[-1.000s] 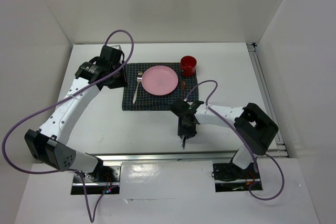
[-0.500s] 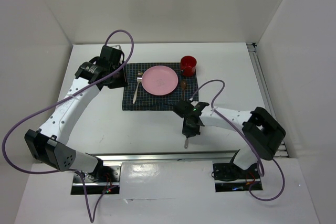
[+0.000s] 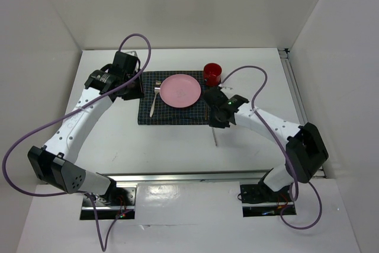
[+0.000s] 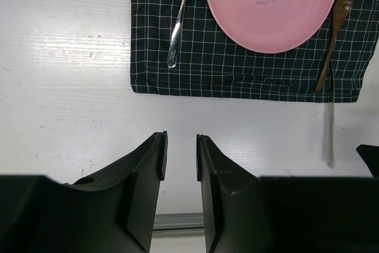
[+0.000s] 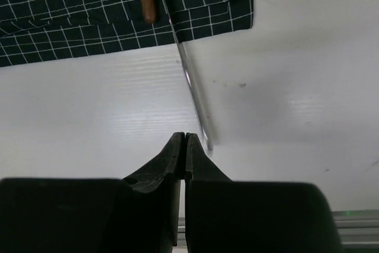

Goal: Set the dinner table for one person

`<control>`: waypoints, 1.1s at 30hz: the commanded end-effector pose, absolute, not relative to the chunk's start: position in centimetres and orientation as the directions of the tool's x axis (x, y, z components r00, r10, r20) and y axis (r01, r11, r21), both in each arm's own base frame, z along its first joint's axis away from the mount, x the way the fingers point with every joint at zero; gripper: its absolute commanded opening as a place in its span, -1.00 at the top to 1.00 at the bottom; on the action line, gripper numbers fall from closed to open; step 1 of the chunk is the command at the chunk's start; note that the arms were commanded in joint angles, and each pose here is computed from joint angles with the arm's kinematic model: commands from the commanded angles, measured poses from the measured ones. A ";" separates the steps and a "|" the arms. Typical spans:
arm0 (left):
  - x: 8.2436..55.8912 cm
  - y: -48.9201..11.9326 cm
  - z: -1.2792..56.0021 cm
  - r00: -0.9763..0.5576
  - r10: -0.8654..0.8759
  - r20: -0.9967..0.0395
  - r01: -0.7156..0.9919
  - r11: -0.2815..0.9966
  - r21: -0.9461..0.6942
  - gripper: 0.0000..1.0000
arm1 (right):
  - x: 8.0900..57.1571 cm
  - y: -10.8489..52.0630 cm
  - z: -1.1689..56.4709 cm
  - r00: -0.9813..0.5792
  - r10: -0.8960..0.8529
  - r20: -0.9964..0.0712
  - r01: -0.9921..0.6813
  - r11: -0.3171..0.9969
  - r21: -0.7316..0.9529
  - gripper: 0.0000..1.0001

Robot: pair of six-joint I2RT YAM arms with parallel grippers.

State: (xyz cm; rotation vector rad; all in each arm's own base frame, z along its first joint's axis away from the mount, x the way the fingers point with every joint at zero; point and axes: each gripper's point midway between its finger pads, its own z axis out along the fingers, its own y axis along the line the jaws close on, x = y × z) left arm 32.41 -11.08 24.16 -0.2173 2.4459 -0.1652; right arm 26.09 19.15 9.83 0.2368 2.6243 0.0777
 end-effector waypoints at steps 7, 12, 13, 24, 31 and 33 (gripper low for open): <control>33.1 -11.1 25.2 -0.737 -0.199 -0.646 -0.105 0.978 -0.182 0.14 | 30.9 18.9 11.8 -0.804 0.173 -0.569 0.115 0.984 0.137 1.00; 33.2 -11.1 25.6 -0.732 -0.192 -0.653 -0.097 0.979 -0.180 0.14 | 32.0 19.6 10.6 -0.833 0.076 -0.547 0.003 0.991 0.133 0.57; 33.2 -11.1 25.6 -0.732 -0.192 -0.653 -0.097 0.979 -0.180 0.14 | 32.0 19.4 9.3 -0.853 0.052 -0.519 -0.009 0.993 0.115 0.17; 32.8 -10.8 24.4 -0.748 -0.186 -0.637 -0.107 0.981 -0.160 0.14 | 31.0 18.8 3.1 -0.910 -0.010 -0.413 -0.033 0.998 0.050 0.00; 32.6 -10.7 24.4 -0.748 -0.186 -0.637 -0.107 0.981 -0.160 0.14 | 30.5 18.4 0.4 -0.928 -0.042 -0.369 -0.050 0.999 0.013 0.03; 32.6 -10.9 24.4 -0.751 -0.185 -0.634 -0.101 0.981 -0.168 0.14 | 29.8 18.0 -0.2 -0.937 -0.038 -0.346 -0.041 0.999 0.002 0.03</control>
